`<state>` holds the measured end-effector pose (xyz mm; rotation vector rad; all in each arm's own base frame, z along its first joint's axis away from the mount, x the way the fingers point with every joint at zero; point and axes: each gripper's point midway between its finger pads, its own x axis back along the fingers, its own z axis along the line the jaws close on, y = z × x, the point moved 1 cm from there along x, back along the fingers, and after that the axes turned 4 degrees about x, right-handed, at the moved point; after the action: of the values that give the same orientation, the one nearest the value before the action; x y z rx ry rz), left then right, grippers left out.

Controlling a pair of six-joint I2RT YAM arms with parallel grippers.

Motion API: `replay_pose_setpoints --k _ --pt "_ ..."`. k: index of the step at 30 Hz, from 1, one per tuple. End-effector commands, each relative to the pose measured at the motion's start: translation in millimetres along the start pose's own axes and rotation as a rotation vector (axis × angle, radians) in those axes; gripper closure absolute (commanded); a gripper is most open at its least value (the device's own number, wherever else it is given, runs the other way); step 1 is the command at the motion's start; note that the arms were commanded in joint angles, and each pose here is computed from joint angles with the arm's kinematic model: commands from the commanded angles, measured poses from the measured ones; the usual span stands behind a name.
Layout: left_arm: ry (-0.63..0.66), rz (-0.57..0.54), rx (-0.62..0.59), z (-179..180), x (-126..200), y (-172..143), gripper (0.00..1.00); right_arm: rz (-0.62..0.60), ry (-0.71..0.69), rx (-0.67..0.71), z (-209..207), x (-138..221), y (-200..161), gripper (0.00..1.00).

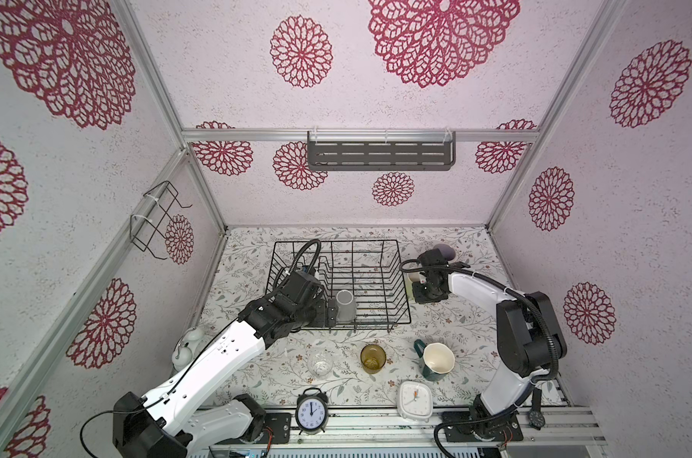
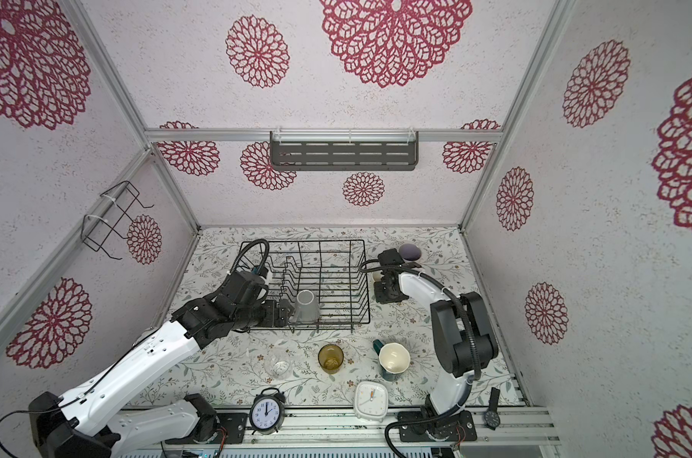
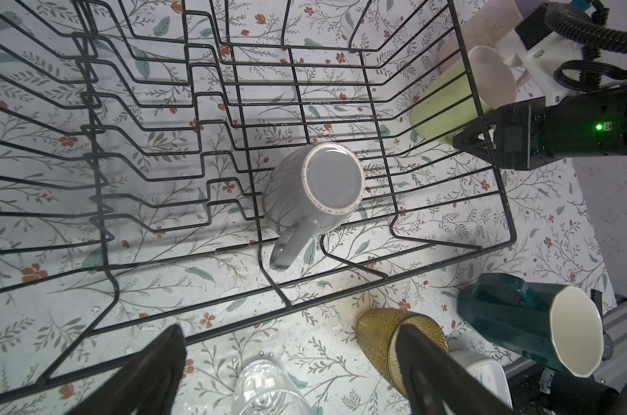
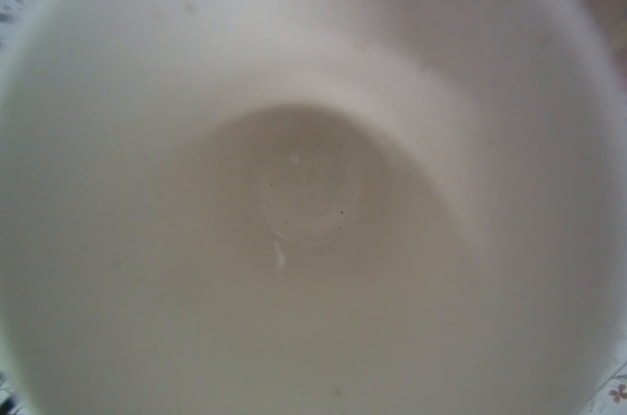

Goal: Load cups into a dish rack
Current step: Pick up the cup from the top-center of the table.

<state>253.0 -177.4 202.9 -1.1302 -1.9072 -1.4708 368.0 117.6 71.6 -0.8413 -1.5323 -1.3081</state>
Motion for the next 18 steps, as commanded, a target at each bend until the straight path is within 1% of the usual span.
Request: replay_pose_setpoints --k 1,4,7,10,13,18 --pt "0.008 -0.027 0.019 5 6 3 0.05 -0.041 -0.017 -0.001 -4 8 7 0.79" --pt "-0.003 -0.036 0.028 4 9 3 0.05 -0.075 -0.025 -0.009 -6 15 12 0.84" --pt "-0.02 -0.05 0.035 2 13 6 0.05 -0.132 -0.027 -0.019 -7 26 19 0.91" --pt "-0.044 -0.081 0.04 -1 19 11 0.05 -0.209 -0.022 -0.043 -7 41 27 0.99" --pt "-0.079 -0.12 0.053 -6 26 17 0.05 -0.305 -0.017 -0.085 -9 64 38 1.0" --pt "-0.18 -0.173 0.076 -21 38 27 0.05 -0.51 0.016 -0.131 -11 118 59 1.0"
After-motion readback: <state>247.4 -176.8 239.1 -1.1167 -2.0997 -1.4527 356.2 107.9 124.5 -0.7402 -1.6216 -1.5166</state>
